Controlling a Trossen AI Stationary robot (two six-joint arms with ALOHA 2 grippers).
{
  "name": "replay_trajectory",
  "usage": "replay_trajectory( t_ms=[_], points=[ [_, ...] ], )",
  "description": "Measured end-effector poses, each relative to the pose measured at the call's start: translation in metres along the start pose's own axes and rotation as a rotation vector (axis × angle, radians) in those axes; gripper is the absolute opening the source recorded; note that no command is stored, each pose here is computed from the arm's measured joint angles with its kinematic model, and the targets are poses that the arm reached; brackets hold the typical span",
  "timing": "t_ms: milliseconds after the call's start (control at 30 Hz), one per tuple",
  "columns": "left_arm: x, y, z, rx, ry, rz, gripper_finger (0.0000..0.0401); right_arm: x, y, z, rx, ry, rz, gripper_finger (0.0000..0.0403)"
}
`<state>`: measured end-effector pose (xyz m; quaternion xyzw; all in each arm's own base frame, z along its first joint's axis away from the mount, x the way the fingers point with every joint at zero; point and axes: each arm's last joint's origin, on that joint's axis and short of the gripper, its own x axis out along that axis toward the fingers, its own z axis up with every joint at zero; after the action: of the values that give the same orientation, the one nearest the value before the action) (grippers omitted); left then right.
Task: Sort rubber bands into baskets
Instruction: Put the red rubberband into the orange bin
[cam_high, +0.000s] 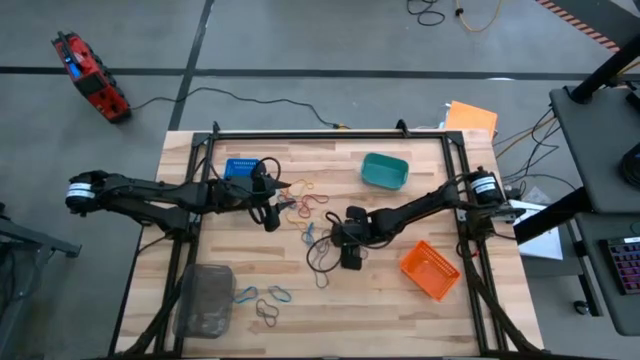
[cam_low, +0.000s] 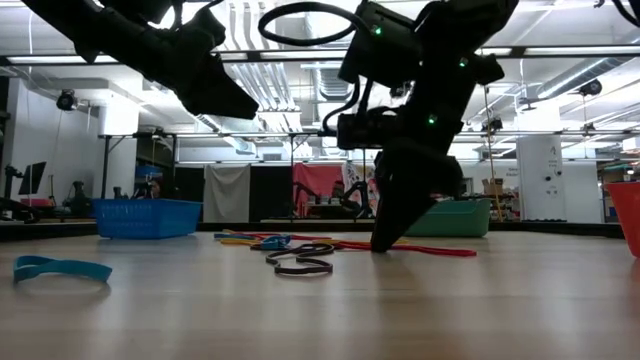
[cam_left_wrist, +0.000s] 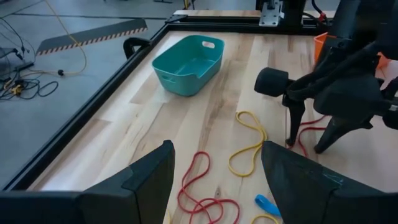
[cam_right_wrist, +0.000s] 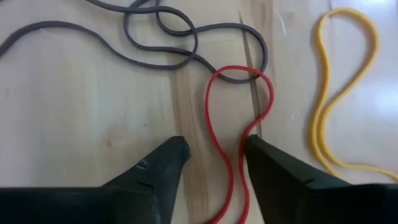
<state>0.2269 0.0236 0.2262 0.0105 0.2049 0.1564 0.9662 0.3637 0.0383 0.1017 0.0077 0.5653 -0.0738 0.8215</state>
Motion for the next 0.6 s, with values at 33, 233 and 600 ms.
replay_trajectory(
  t_ms=[33,233,600],
  points=[
    [0.000,0.000,0.000,-0.003,0.000,0.000,0.0223,0.003,-0.001,0.000,0.000,0.006,0.012,0.0148],
    [0.000,0.000,-0.001,-0.029,0.007,0.000,0.0223,0.019,-0.009,-0.002,-0.013,0.024,0.034,0.0060],
    [0.000,0.000,-0.004,-0.078,0.040,0.002,0.0223,-0.007,-0.013,0.009,-0.064,-0.064,0.040,0.0009]
  ],
)
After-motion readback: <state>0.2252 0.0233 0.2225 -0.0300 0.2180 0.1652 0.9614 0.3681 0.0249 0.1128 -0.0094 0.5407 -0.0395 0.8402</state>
